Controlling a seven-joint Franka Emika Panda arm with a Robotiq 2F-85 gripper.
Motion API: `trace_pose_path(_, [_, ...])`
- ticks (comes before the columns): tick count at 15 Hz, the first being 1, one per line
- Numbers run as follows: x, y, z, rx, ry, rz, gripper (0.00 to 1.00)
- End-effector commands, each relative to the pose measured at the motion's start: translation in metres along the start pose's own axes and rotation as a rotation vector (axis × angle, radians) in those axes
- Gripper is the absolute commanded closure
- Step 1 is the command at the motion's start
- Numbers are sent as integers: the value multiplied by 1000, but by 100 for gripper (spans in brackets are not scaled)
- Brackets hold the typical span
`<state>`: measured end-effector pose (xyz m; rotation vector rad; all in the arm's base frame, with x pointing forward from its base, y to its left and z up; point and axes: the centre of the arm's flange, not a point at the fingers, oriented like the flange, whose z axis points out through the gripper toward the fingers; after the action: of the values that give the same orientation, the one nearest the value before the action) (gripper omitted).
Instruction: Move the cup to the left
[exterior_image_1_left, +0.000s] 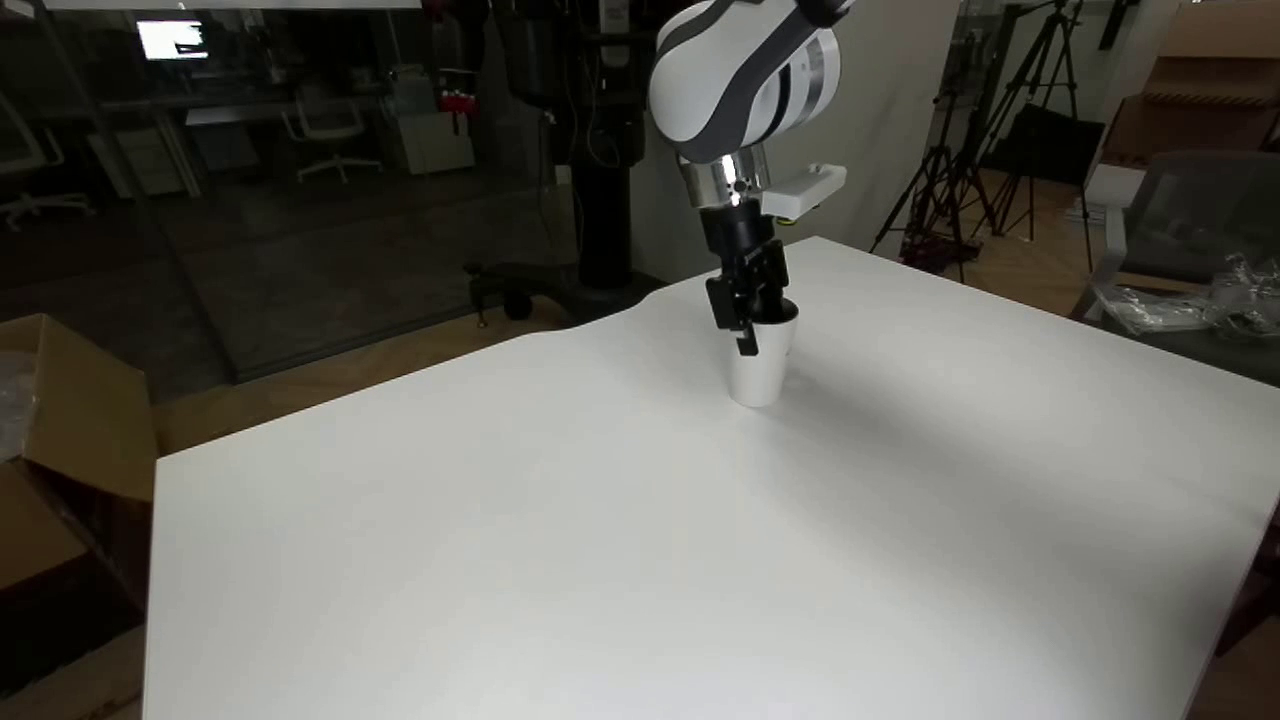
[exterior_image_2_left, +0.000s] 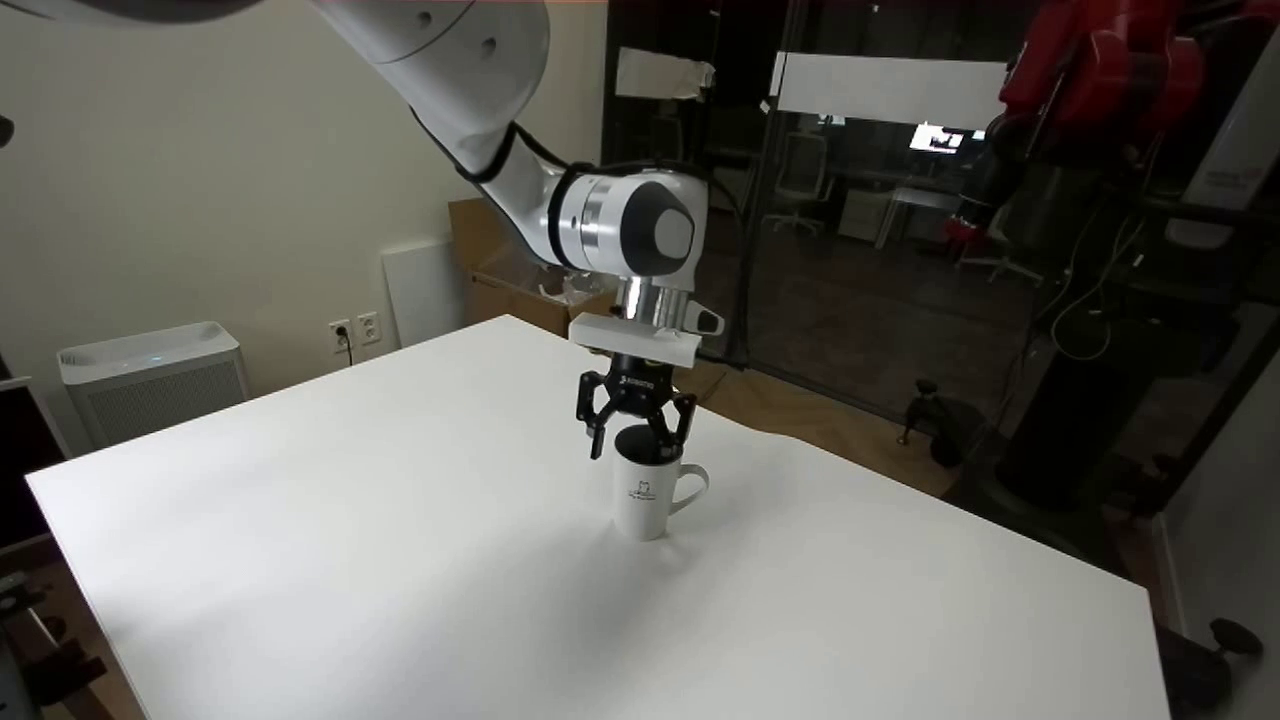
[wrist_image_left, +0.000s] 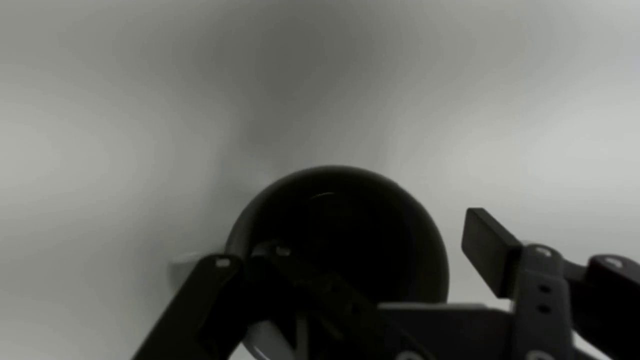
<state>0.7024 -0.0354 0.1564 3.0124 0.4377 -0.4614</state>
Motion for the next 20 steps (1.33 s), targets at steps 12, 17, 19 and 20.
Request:
trace_pose_path(12, [35,2,-7,-24,-20,12,73])
trace_pose_path(17, [33,0,-8,-12,-40,11,100])
trace_pose_path(19, [32,0,-8,-7,-56,10,98])
trace_pose_path(20, [32,-1,-8,-6,-71,10,98])
